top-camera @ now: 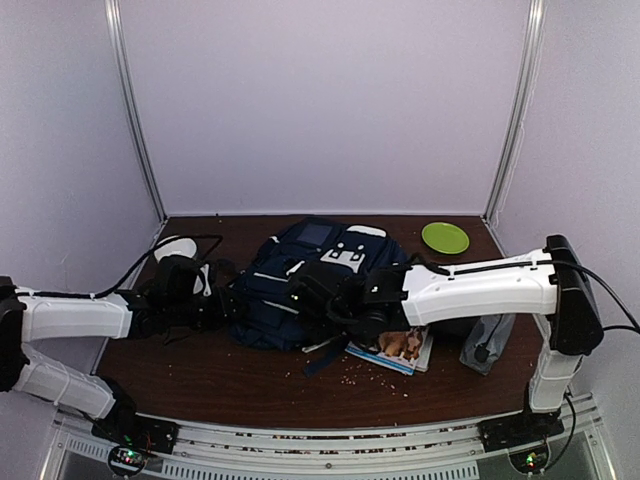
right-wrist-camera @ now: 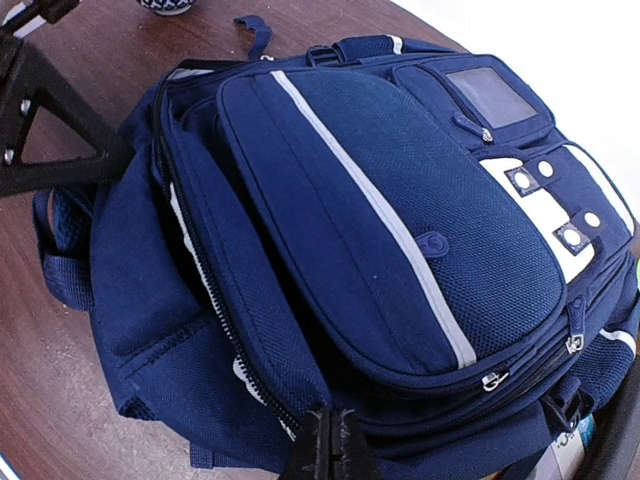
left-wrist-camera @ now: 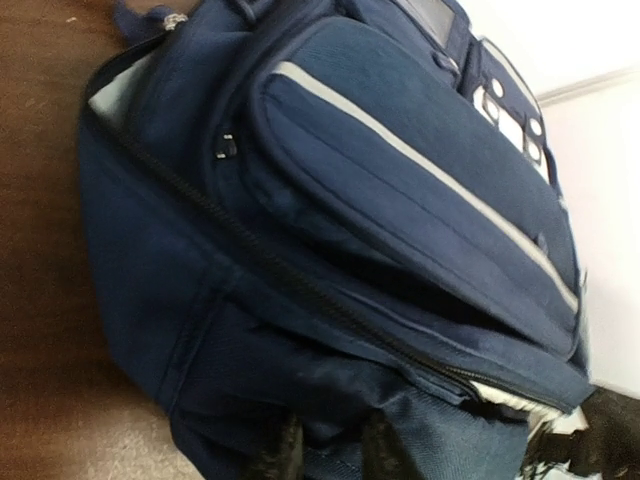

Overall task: Pack the student bag
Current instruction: Adjust the student bag at the center of the board.

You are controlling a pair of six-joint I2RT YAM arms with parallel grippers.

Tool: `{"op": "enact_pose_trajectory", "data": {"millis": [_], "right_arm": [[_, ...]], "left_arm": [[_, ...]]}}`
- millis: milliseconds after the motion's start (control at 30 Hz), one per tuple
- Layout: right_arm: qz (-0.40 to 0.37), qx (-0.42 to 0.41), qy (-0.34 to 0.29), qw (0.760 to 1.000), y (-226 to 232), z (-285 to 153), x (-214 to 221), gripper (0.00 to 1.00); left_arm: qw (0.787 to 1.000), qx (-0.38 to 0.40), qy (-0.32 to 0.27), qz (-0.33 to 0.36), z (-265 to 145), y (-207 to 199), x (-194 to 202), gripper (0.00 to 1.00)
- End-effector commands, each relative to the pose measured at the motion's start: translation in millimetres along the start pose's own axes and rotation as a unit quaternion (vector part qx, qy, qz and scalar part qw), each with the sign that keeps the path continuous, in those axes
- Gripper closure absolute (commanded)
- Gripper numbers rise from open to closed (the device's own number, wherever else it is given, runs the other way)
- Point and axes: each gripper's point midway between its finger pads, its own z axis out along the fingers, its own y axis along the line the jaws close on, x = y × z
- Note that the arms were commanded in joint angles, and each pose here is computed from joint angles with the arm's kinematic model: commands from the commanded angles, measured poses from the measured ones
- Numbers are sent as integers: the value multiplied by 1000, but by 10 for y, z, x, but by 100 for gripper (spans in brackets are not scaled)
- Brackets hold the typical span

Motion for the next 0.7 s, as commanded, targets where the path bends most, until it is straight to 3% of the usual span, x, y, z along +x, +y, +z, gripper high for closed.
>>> {"op": "enact_pose_trajectory", "data": {"millis": [0,67,100,233,367,533,667], "right_arm": [[61,7,-46,997,-276,-193,-344,100],[84,9,-59,995,-403,-214,-465,100],[96,9,-65,993,-474,-219,-528,100],[141,6,-82,987,-734,-247,-738,100],[158,-2,-108,982,-834,-399,-885,100],[168,-34,-122,978,-767,-460,-904,100],[174,-50,-95,979,-630,-294,-724,100]], "left_arm": [[999,45,-14,22,106,-321,12,76],[998,51,-12,26,158,-390,54,97],[998,57,-12,28,184,-436,69,100],[997,68,-24,33,247,-568,72,100],[997,40,-45,38,204,-455,24,100],[995,-21,-69,74,78,-293,-91,100],[991,-67,-79,90,1,-128,-154,100]]}}
